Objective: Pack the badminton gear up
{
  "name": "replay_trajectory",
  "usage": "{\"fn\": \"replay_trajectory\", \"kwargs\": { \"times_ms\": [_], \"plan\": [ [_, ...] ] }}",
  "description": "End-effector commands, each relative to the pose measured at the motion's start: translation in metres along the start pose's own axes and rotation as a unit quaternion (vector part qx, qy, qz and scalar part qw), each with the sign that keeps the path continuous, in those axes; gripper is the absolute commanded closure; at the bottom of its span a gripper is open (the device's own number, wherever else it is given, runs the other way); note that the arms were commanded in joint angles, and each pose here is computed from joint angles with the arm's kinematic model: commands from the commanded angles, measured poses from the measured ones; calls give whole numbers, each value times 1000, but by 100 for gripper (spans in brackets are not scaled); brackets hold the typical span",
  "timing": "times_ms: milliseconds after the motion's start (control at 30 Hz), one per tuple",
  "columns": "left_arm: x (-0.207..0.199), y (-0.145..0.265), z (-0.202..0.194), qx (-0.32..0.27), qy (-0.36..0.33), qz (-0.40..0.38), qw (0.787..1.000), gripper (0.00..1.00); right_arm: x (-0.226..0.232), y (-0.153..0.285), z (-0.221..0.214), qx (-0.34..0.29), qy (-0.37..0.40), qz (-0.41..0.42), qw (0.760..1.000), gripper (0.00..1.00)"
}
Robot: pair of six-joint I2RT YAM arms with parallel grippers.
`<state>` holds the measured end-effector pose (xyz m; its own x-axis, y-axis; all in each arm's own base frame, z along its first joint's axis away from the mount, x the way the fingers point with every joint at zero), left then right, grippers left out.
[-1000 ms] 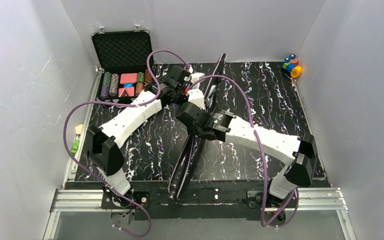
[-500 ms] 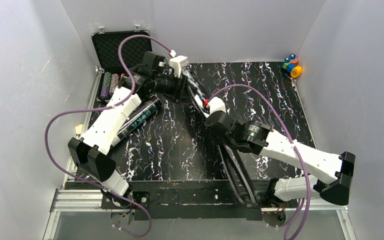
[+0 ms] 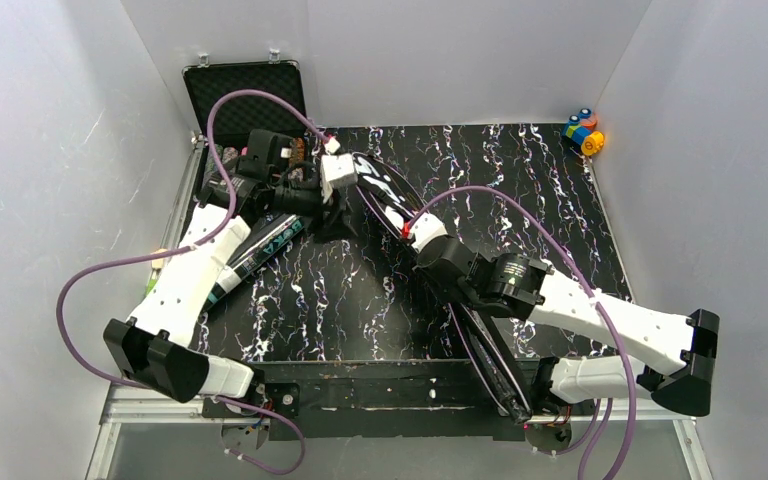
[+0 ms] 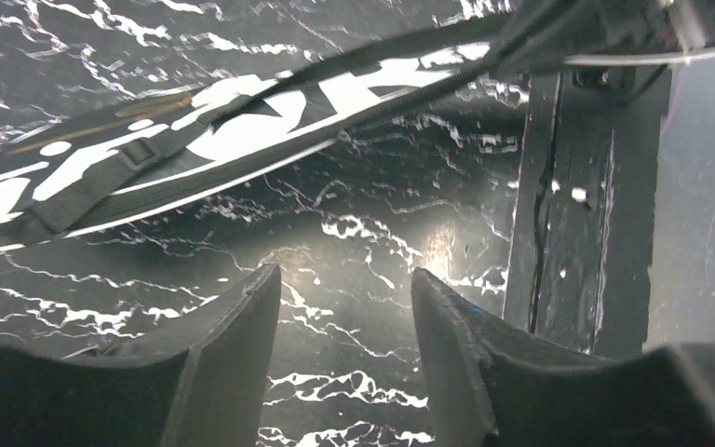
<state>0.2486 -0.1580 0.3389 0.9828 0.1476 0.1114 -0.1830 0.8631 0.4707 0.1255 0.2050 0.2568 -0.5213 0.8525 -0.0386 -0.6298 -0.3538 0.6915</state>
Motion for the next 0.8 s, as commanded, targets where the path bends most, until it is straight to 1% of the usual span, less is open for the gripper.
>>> {"fn": "replay_trajectory", "kwargs": {
  "times_ms": [0,33,133,233,300,333,367,400,500,567,667,767],
  "plan": [
    [-7,-11,-33,12,-179,-50,982,43,8,5,16,-54,4,33,998,99],
    [-5,-13,-35,18,-208,-46,977,43,10,4,16,-56,5,38,998,99],
    [8,-18,-34,23,-263,-24,964,43,17,5,18,-65,7,54,996,99],
    [16,-24,-35,18,-324,-24,946,39,23,7,20,-78,13,67,995,99],
    [16,-28,-37,13,-362,-29,932,27,28,11,23,-89,18,79,993,99],
    [14,-30,-39,10,-381,-35,924,23,29,12,23,-91,19,81,992,99],
    [12,-33,-41,10,-401,-43,915,21,30,12,23,-92,21,83,992,99],
    [11,-36,-44,15,-410,-46,911,21,31,13,23,-92,23,85,992,99],
    [11,-44,-52,29,-420,-49,906,21,33,17,22,-96,29,91,991,99],
    [14,-48,-57,41,-432,-46,900,23,35,19,21,-99,34,97,990,99],
    [24,-53,-56,54,-447,-25,893,32,36,20,19,-97,42,96,990,99],
    [29,-54,-58,67,-449,-27,890,39,36,20,17,-97,39,93,990,99]
  ]
}}
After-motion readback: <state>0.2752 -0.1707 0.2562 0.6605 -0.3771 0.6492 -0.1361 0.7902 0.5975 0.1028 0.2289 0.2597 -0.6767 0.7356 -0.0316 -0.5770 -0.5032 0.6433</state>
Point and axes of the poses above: each gripper's point midway between its finger pads, its own y axis back along the fingers, its own x axis along the line the jaws close on, z = x × y, the point moved 8 cm from there along y, back along the fingers, and after that the axes turned 11 degrees about -y, right-handed, at the moved point
